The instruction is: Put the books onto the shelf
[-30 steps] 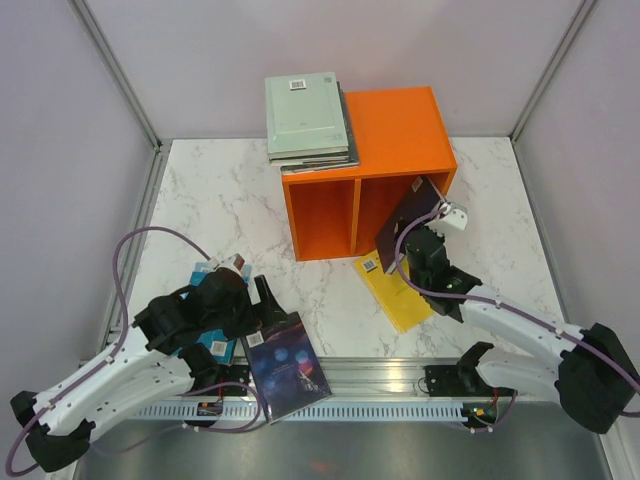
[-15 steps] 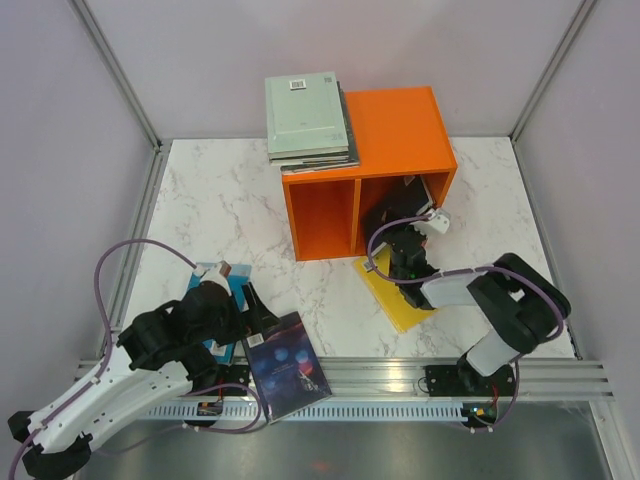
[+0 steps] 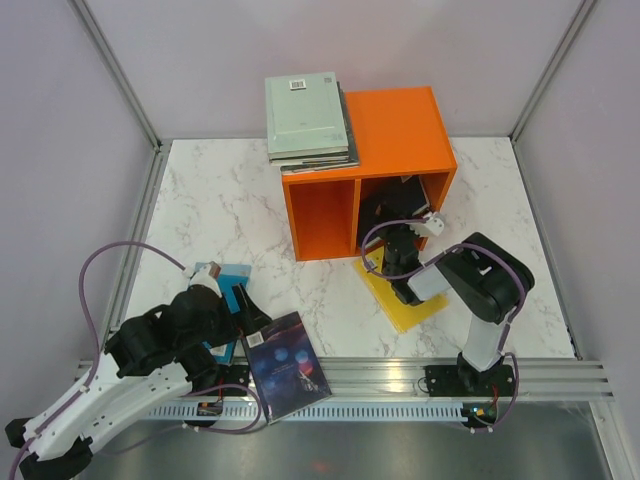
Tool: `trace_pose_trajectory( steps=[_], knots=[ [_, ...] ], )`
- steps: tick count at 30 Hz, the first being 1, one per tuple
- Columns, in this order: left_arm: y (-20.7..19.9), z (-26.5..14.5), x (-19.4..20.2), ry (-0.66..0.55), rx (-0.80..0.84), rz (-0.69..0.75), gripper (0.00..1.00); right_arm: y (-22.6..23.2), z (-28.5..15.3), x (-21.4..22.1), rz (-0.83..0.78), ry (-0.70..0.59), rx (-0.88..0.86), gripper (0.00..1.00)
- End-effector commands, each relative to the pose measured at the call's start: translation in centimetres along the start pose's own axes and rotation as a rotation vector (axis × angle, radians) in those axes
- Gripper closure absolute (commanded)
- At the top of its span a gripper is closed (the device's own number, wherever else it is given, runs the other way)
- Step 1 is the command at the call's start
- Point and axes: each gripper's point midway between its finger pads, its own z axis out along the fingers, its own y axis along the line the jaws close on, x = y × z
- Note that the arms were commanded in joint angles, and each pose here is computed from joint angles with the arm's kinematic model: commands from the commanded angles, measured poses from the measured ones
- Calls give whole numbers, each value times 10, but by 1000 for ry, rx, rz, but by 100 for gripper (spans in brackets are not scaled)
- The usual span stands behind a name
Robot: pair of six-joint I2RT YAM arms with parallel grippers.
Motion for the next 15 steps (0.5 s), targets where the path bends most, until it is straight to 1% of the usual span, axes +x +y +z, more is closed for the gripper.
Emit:
trace_pose_trajectory(
  steps=[1, 2, 3, 6, 7, 9, 10, 12, 13, 15],
  knots=[
    [4, -8, -6, -38, -10, -18, 0, -81, 9, -23, -107, -113, 288, 58],
    [4, -8, -5, -38, -6, -26, 0, -80, 7, -26, -101, -111, 294, 51],
    [4, -9, -6, -42, 0, -30, 0, -82, 6, -27, -101, -108, 305, 38],
    [3, -11, -6, -42, 2, -35, 0, -88, -1, -36, -98, -107, 329, 24],
    [3, -12, -6, -43, 1, -36, 0, -97, -5, -36, -109, -93, 349, 23],
    [3, -13, -7, -45, 4, -38, 0, -92, -8, -43, -99, -85, 343, 21],
    [2, -13, -7, -46, 5, -38, 0, -96, -11, -40, -122, -56, 354, 22],
    [2, -13, -7, -47, 5, -41, 0, -88, -15, -46, -106, -40, 343, 21],
    [2, -13, -7, -46, 5, -40, 0, -92, -19, -45, -129, -12, 359, 21],
    [1, -14, -8, -52, 11, -49, 0, -83, -24, -50, -105, 17, 335, 22]
  ],
)
